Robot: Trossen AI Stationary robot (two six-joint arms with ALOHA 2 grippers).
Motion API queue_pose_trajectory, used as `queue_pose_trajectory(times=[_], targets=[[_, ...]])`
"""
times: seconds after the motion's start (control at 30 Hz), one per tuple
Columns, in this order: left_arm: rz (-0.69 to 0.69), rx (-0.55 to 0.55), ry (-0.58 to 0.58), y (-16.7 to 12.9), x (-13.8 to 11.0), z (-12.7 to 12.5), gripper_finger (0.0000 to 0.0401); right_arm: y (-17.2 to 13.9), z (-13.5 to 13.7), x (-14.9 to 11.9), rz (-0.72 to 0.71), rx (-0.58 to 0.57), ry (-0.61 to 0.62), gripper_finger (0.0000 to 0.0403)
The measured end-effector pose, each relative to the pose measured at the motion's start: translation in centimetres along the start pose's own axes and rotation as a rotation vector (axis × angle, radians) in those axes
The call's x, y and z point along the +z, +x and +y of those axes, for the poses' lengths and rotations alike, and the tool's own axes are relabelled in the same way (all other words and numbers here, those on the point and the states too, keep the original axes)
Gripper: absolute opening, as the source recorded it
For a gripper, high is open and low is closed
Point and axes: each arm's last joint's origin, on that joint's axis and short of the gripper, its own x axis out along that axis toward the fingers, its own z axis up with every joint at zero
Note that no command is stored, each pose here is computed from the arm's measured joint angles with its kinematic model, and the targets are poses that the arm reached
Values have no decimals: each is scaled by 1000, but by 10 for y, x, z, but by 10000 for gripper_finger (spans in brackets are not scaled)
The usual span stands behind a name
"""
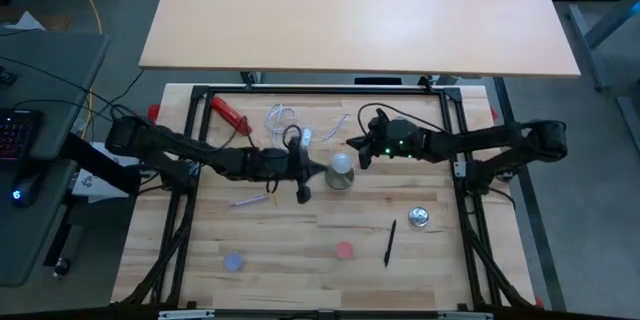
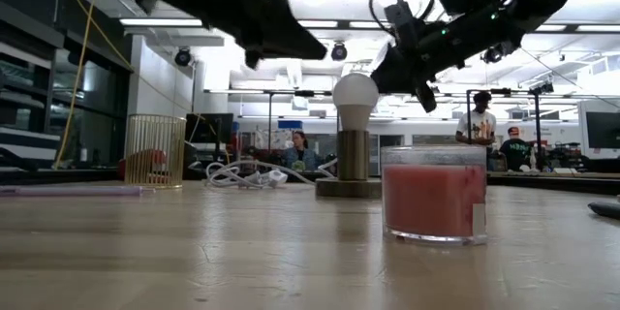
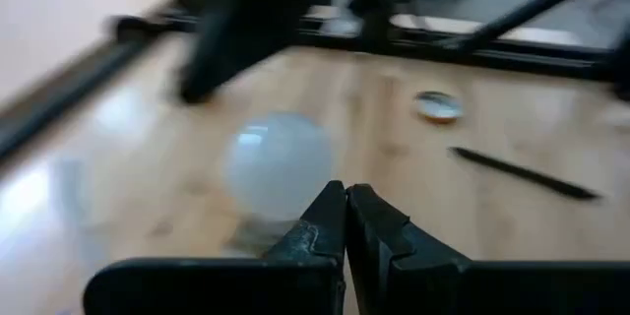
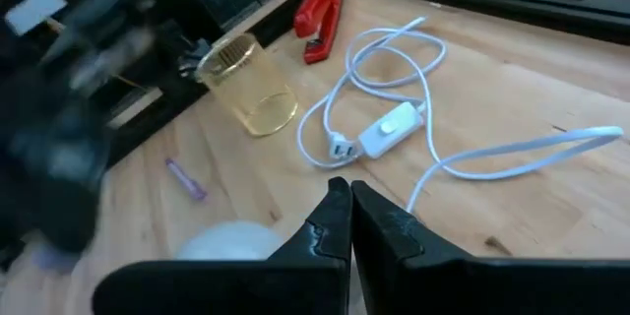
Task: Screw lightbulb
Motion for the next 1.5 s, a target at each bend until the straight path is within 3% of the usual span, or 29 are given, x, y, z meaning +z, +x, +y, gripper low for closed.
queue_pose_trajectory(times=[0.1, 0.2, 0.5, 0.7, 0.9, 1.5], targets=[[19, 117, 20, -14, 9, 16, 0, -12, 4, 3, 28, 32, -5, 0], [77, 165, 47, -19, 11, 35, 0, -26, 13, 2, 68, 54, -22, 0], [97, 74, 39, 15, -6, 72, 0, -45, 47, -18, 131, 112, -5, 0], [137, 21, 30, 34, -19, 66, 0, -36, 60, -41, 169, 89, 16, 0], [122, -8, 35, 51, -18, 58, 0, -23, 59, -52, 171, 45, 16, 0], [120, -31, -2, 53, -13, 52, 0, -14, 49, -49, 163, 19, 1, 0]])
